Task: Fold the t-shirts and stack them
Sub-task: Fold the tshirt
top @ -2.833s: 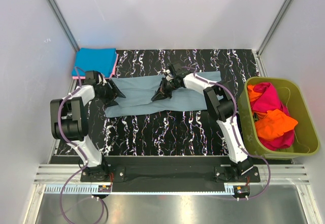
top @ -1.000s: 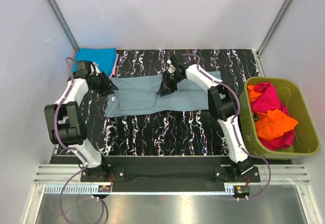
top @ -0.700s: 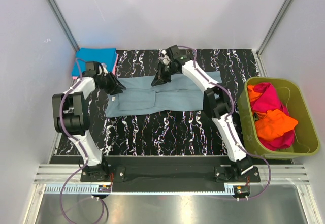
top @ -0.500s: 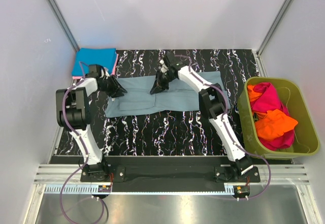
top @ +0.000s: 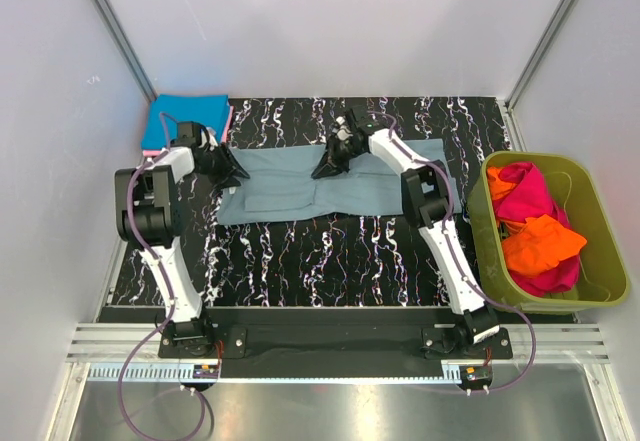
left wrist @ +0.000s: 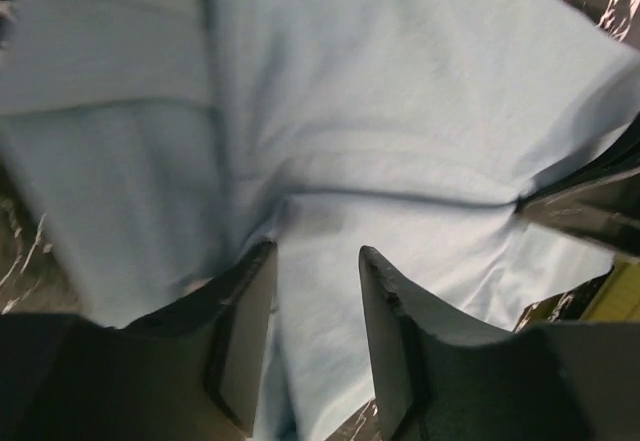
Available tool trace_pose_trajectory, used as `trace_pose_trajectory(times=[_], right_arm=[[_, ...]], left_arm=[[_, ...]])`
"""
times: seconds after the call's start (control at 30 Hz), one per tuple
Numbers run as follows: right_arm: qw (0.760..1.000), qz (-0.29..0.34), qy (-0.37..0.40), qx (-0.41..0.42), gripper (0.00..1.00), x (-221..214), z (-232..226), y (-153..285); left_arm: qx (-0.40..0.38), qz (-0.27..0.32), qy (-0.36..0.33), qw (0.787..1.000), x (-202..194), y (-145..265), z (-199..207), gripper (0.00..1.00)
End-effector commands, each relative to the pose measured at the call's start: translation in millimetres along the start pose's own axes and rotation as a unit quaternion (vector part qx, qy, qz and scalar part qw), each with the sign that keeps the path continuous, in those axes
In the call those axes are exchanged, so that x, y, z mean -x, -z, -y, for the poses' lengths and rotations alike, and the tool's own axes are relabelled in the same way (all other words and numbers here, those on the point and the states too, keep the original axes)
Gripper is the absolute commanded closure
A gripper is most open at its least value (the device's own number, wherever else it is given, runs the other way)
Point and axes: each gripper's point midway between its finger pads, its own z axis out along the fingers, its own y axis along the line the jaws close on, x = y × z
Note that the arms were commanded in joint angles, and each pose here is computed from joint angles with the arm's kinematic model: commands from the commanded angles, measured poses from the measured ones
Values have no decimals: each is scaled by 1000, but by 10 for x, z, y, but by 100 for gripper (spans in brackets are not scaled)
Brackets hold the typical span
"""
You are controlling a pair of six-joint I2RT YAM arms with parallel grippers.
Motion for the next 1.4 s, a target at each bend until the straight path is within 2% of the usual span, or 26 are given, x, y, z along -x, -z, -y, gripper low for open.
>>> trace_pose_trajectory(times=[0.0,0.03,0.17,0.33,0.43,0.63,0.77,0.87,0.97,1.1,1.23,1.37], right_arm=[[1000,11,19,0,84,69,-34,173],[999,17,30,9,82,64,-192,288],[999,22,40,20,74,6,-461,516],[998,34,45,35,72,-8,-750,668],[998,21,52,40,72,-111,-821,600],[997,-38,61,30,73,-516,-701,283],[997,-59,47,-5,74,-719,-321,236],[997,-58,46,-22,74,-783,-145,331],[997,-45,49,-28,73,-784,-131,489],[997,-38,58,-20,71,-833,-265,639],[998,-31,55,9,67,-904,-485,768],[998,-37,49,3,67,-1007,-354,740]], left_arm=[[-12,57,-54,997,231,429,318,55],[-23,71,-63,995,243,605,470,54],[-54,69,-63,994,48,793,759,54],[-76,17,-53,996,-442,475,886,58],[-74,10,-26,997,-590,281,715,62],[8,-10,-44,999,-727,11,151,64],[34,-11,-68,997,-697,14,17,64],[40,-13,-91,995,-600,133,77,62],[19,18,-104,994,-481,376,330,58],[-10,45,-82,996,-479,663,603,54],[-27,36,-60,997,-653,684,616,54],[2,9,-29,1000,-909,498,274,55]])
